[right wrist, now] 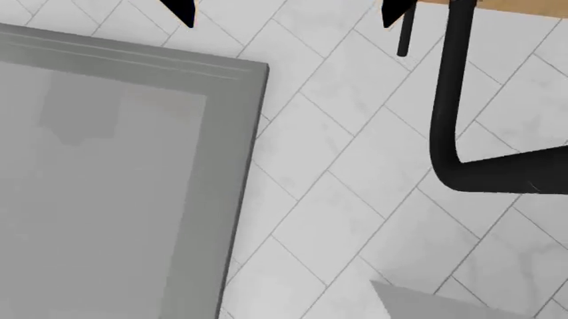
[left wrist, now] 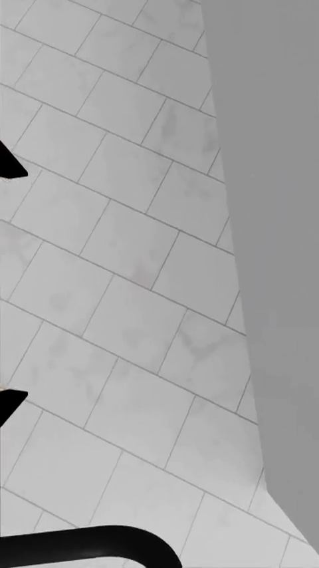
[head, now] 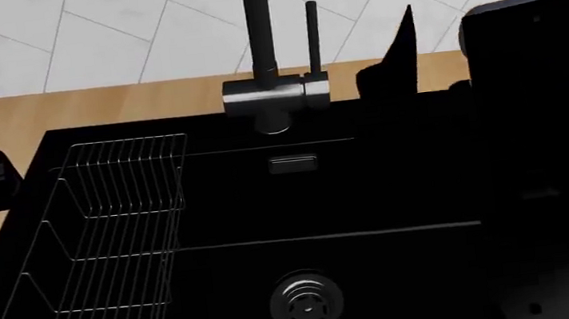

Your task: Turn the sink spout to the right.

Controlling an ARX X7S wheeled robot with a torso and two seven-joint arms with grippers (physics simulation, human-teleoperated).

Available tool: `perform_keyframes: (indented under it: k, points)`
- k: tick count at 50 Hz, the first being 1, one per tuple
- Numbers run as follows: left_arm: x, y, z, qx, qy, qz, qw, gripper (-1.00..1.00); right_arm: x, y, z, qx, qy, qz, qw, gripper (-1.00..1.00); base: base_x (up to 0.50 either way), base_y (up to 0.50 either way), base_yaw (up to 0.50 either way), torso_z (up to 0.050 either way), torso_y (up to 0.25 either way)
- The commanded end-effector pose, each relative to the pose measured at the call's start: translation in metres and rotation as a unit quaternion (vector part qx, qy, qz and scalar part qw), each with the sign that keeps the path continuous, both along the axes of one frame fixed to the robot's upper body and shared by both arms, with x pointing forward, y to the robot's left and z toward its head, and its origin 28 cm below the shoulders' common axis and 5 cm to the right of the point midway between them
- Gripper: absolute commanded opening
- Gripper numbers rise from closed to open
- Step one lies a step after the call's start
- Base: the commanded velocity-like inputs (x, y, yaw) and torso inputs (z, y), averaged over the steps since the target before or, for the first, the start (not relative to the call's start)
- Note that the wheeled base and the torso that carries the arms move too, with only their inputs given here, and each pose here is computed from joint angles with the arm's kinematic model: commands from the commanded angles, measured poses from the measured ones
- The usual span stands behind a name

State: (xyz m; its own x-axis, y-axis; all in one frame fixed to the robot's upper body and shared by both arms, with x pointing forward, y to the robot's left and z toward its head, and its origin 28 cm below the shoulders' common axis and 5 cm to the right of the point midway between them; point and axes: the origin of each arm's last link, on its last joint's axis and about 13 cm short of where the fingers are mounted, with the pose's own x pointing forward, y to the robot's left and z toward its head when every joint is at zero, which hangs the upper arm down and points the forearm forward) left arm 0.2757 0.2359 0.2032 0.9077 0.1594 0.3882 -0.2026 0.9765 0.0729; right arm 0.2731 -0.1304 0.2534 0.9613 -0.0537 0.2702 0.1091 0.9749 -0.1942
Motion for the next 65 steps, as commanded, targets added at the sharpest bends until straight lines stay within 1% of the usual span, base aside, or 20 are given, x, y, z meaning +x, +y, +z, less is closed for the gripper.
perform_keyframes:
  k: [1, 5, 6, 11, 14, 15, 21, 29, 31, 35, 40, 42, 53, 54, 55, 65]
  points:
    - [0.001, -0.001, -0.001, 0.003, 0.001, -0.001, 1.000, 1.00, 0.002, 0.022, 0.015, -0.009, -0.009, 0.050, 0.999, 1.00, 0.00, 0.00, 0.00, 0.000, 0.000]
    - [0.001, -0.002, 0.001, 0.003, 0.000, -0.002, 1.000, 1.00, 0.003, 0.030, 0.018, -0.008, -0.011, 0.072, 0.997, 1.00, 0.00, 0.00, 0.00, 0.000, 0.000]
    - [0.001, -0.002, 0.001, 0.003, 0.000, -0.003, 1.000, 1.00, 0.001, 0.034, 0.019, -0.002, -0.014, 0.093, 0.996, 1.00, 0.00, 0.00, 0.00, 0.000, 0.000]
    - [0.001, -0.003, 0.001, 0.004, 0.000, -0.004, 1.000, 1.00, -0.002, 0.042, 0.023, -0.013, -0.016, 0.103, 0.994, 1.00, 0.00, 0.00, 0.00, 0.000, 0.000]
    - [0.001, -0.003, 0.000, 0.004, 0.002, -0.004, 1.000, 1.00, -0.004, 0.044, 0.026, 0.000, -0.018, 0.119, 0.993, 1.00, 0.00, 0.00, 0.00, 0.000, 0.000]
    - [0.002, -0.003, -0.001, 0.004, 0.002, -0.004, 1.000, 1.00, -0.005, 0.046, 0.027, -0.005, -0.019, 0.120, 0.993, 1.00, 0.00, 0.00, 0.00, 0.000, 0.000]
    - [0.001, -0.004, -0.001, 0.003, 0.003, -0.005, 1.000, 1.00, -0.005, 0.052, 0.031, -0.003, -0.023, 0.136, 0.990, 1.00, 0.00, 0.00, 0.00, 0.000, 0.000]
    - [0.001, -0.004, -0.002, 0.004, 0.003, -0.004, 1.000, 1.00, -0.003, 0.059, 0.034, 0.014, -0.020, 0.159, 0.987, 1.00, 0.00, 0.00, 0.00, 0.000, 0.000]
    - [0.002, -0.004, -0.002, 0.004, 0.003, -0.004, 1.000, 1.00, -0.002, 0.062, 0.037, 0.030, -0.019, 0.175, 0.984, 1.00, 0.00, 0.00, 0.00, 0.000, 0.000]
    - [0.001, -0.004, -0.001, 0.004, 0.003, -0.004, 1.000, 1.00, 0.001, 0.065, 0.036, 0.024, -0.017, 0.176, 0.984, 1.00, 0.00, 0.00, 0.00, 0.000, 0.000]
    - [0.001, -0.004, -0.001, 0.005, 0.003, -0.003, 1.000, 1.00, 0.002, 0.070, 0.033, 0.034, -0.015, 0.185, 0.982, 1.00, 0.00, 0.00, 0.00, 0.000, 0.000]
    - [0.001, -0.004, -0.001, 0.004, 0.003, -0.004, 1.000, 1.00, 0.003, 0.074, 0.033, 0.028, -0.014, 0.190, 0.981, 1.00, 0.00, 0.00, 0.00, 0.000, 0.000]
    - [0.001, -0.003, -0.003, 0.005, 0.005, -0.002, 1.000, 1.00, 0.015, 0.083, 0.029, 0.042, 0.000, 0.201, 0.979, 1.00, 0.00, 0.00, 0.00, 0.000, 0.000]
    - [0.001, -0.003, -0.003, 0.006, 0.005, -0.002, 1.000, 1.00, 0.016, 0.083, 0.030, 0.038, -0.003, 0.191, 0.981, 1.00, 0.00, 0.00, 0.00, 0.000, 0.000]
    - [0.001, -0.003, -0.002, 0.005, 0.004, -0.002, 1.000, 1.00, 0.016, 0.082, 0.032, 0.062, -0.012, 0.193, 0.979, 1.00, 0.00, 0.00, 0.00, 0.000, 0.000]
    - [0.001, -0.003, -0.002, 0.005, 0.005, -0.002, 1.000, 1.00, 0.016, 0.082, 0.032, 0.062, -0.012, 0.193, 0.979, 1.00, 0.00, 0.00, 0.00, 0.000, 0.000]
